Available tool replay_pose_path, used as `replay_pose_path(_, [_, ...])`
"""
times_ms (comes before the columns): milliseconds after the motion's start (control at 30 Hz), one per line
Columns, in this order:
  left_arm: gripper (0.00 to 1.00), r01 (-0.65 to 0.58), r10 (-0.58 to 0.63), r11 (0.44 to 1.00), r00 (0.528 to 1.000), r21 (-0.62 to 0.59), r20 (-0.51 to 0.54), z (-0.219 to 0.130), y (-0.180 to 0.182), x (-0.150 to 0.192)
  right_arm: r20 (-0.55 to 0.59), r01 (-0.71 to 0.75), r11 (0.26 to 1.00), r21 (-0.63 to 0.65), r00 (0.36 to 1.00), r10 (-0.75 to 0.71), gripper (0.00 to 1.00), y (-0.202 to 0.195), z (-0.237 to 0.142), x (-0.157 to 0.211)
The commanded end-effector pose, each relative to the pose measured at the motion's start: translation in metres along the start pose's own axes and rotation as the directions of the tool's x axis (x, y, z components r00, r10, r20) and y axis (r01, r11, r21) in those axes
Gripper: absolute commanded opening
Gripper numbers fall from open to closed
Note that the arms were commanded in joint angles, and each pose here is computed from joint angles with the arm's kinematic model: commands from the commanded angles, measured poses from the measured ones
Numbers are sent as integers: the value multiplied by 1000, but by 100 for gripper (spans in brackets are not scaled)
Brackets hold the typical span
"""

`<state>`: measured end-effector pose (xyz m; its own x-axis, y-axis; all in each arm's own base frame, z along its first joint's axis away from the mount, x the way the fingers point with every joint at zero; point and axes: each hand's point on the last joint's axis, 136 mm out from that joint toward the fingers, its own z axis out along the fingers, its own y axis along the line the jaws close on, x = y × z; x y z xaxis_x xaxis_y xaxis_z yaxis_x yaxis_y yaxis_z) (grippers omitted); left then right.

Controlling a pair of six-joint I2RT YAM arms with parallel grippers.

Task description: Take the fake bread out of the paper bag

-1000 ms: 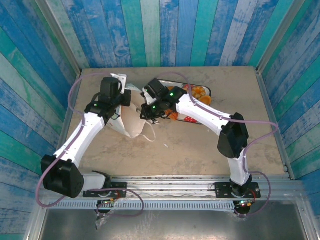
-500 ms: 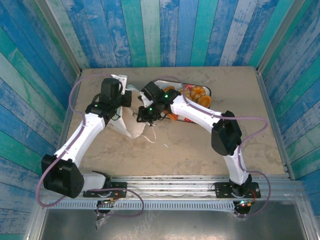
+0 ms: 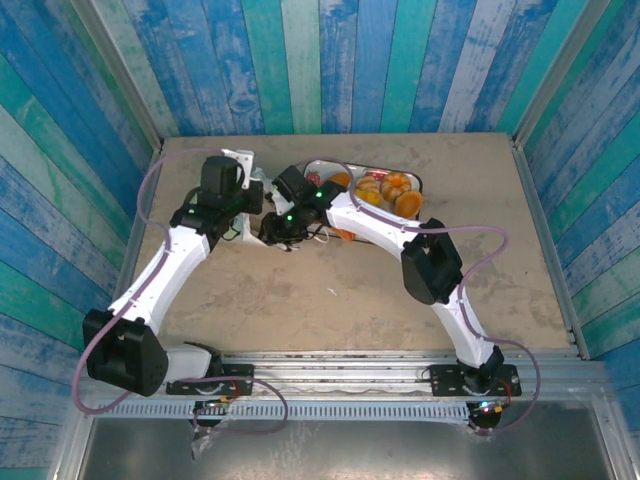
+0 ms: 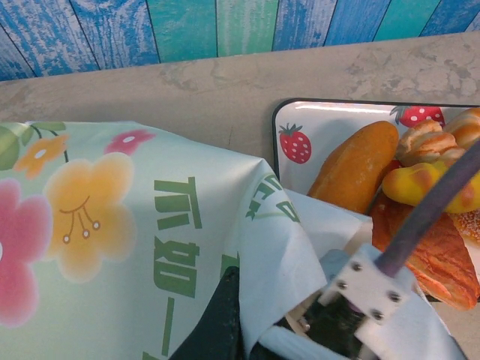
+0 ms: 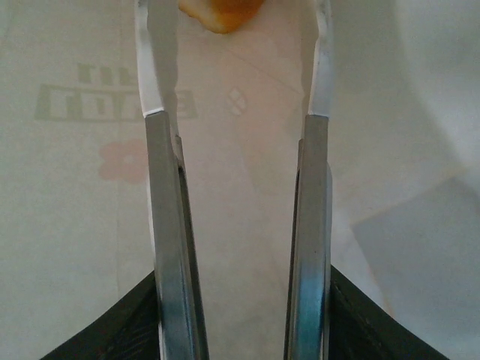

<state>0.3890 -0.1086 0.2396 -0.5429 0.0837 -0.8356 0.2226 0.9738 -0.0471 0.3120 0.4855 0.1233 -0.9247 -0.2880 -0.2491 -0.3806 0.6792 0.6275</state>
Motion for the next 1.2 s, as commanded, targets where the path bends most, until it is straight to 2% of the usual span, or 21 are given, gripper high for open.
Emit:
replay_pose_path(0, [0, -28, 24, 996, 999, 86, 48, -12, -17, -16, 14, 20, 998, -57, 1000, -19, 51, 12, 10, -9])
replay_pose_path(200, [0, -42, 39, 987, 999, 156, 24, -9, -29, -13, 16, 52, 996, -71, 999, -51, 55, 12, 21, -16])
replay_pose_path(300, [0, -40, 38, 982, 999, 183, 15, -8, -34, -12, 43, 55, 997, -47, 998, -53, 54, 9, 23, -23])
replay_pose_path(433, [0, -39, 37, 981, 999, 190, 16, -12, -35, -14, 90, 25, 999, -27, 996, -22, 41, 1, 23, -37])
replay_pose_path(567, [0, -50, 48, 986, 999, 157, 13, -14, -29, -14, 120, 27, 999, -42, 993, -21, 16, 5, 18, -44])
replay_pose_path(733, [0, -57, 58, 994, 998, 91, 0, -10, -17, -8, 124, 36, 999, -24, 992, -33, 2, 4, 6, -37])
replay_pose_path(1167, [0, -146, 146, 987, 989, -67, -4, 5, 11, 8, 88, 63, 998, -20, 994, -61, 1, 1, -32, 4])
